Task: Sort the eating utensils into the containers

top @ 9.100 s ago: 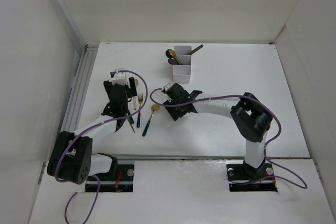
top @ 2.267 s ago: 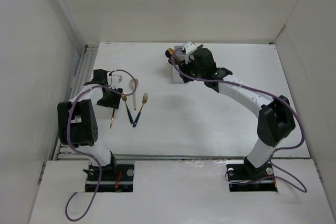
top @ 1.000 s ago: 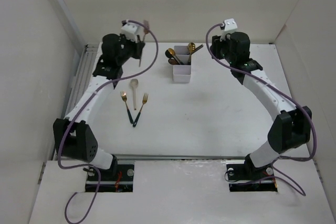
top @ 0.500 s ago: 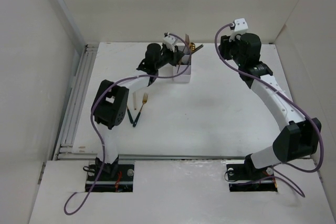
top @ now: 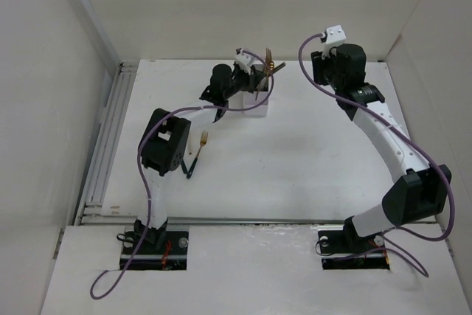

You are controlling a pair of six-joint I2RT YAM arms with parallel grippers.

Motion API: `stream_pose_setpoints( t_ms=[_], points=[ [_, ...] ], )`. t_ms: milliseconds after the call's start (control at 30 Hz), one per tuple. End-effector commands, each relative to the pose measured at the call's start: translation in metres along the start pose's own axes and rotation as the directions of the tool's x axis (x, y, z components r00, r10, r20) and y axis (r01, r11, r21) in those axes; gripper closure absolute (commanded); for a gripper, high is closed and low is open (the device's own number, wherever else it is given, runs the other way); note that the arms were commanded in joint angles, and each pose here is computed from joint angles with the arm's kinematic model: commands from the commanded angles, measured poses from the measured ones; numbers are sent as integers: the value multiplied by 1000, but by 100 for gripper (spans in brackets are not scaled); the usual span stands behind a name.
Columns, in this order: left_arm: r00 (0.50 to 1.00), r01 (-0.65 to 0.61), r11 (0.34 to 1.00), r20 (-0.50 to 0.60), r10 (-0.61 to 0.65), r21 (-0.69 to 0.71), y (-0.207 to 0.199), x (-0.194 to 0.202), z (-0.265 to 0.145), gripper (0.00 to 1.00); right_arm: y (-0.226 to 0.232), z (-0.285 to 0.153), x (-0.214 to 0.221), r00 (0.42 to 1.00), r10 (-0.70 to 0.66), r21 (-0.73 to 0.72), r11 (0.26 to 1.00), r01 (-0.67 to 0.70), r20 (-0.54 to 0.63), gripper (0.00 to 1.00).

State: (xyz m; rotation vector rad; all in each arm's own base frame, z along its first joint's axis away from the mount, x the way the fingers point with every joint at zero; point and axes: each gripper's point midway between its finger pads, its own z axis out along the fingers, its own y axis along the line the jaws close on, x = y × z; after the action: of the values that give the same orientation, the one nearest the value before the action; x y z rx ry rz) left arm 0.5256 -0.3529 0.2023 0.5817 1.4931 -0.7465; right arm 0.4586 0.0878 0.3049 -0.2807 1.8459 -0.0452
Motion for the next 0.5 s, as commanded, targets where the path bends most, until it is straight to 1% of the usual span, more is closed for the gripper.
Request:
stream_pose_setpoints(
  t_ms=[0,167,267,300,400,433,467],
  points=[
    [996,-62,995,69,57,75,-18,-27,4,100,-12,-3,-21,999,-37,43,998,35,25,50],
    [997,-67,995,29,65,72,-13,-2,6,100,-12,-2,-17,999,-47,42,998,46,16,50],
    [997,-71,994,-3,71,79,-17,11,7,95,-15,-5,-16,998,-68,51,996,67,15,50],
    [996,-82,994,-12,83,79,-16,13,6,90,-15,-5,-16,998,-68,51,996,67,14,50],
    [995,-88,991,-37,92,99,-19,20,5,79,-19,-8,-15,996,-87,71,994,86,10,50],
    [994,-93,991,-45,98,99,-18,22,4,69,-19,-8,-15,996,-87,71,994,86,10,50],
    [994,-84,992,-65,91,99,-18,29,2,66,-20,-11,-18,996,-86,73,994,85,19,50]
  ],
)
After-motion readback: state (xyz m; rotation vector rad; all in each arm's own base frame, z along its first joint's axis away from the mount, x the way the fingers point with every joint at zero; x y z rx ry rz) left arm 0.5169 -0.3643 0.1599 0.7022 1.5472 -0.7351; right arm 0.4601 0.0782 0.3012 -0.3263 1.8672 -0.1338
